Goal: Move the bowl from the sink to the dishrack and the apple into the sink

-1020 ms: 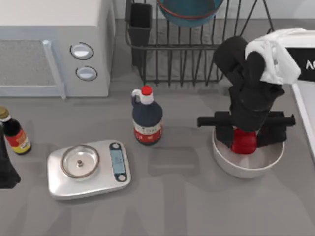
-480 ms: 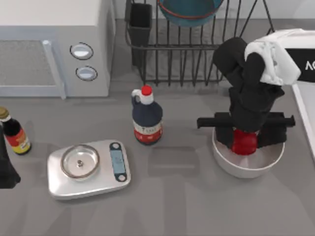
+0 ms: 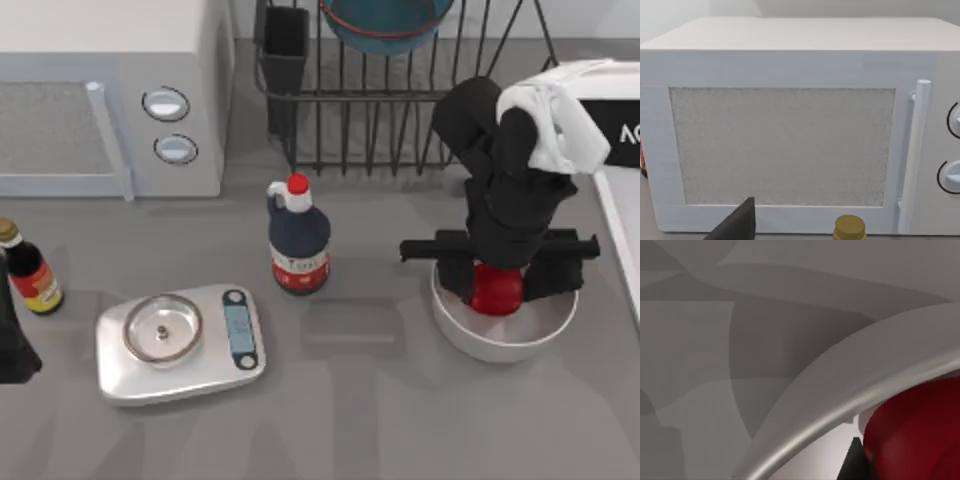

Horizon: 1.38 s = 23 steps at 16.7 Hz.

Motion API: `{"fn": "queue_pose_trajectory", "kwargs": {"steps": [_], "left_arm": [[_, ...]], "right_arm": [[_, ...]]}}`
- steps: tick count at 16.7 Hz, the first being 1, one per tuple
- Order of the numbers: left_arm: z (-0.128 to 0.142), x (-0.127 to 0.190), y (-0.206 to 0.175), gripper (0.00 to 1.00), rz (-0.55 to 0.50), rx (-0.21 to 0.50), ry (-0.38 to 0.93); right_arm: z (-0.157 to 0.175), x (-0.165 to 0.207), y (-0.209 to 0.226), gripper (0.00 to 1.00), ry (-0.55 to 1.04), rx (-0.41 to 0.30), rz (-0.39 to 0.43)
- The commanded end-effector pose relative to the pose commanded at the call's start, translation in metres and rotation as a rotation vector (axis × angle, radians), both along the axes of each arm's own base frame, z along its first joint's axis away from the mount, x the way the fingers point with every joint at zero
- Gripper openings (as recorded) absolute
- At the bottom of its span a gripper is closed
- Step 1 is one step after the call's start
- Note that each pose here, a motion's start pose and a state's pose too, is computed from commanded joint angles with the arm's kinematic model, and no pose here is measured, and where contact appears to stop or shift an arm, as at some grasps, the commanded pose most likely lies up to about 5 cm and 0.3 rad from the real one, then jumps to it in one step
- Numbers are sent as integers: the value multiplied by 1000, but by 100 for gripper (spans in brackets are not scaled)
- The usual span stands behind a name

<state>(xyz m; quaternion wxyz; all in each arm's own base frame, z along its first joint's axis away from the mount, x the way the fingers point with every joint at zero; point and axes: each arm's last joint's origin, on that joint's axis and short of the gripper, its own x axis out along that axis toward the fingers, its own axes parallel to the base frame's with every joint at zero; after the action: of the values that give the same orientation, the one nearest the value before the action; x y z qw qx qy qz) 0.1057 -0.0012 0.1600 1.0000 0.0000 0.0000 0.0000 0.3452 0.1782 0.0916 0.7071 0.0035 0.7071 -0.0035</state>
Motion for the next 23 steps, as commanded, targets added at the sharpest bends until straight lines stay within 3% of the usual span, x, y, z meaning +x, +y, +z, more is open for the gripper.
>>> {"fn": "queue_pose_trajectory", "kwargs": {"steps": [5,6,9,17,23], "left_arm": [[0,0,0,100,0,0,0],[0,0,0,100,0,0,0],[0,0,0,100,0,0,0],[0,0,0,100,0,0,0],[0,0,0,100,0,0,0]], "right_arm": [[0,0,0,0,0,0,0],[40,-10,-1,0,-45,10,2],[51,-7,1,0,-49,12,-1],[136,-10,0,0,-41,8,2],[138,-10,0,0,-42,8,2]]}}
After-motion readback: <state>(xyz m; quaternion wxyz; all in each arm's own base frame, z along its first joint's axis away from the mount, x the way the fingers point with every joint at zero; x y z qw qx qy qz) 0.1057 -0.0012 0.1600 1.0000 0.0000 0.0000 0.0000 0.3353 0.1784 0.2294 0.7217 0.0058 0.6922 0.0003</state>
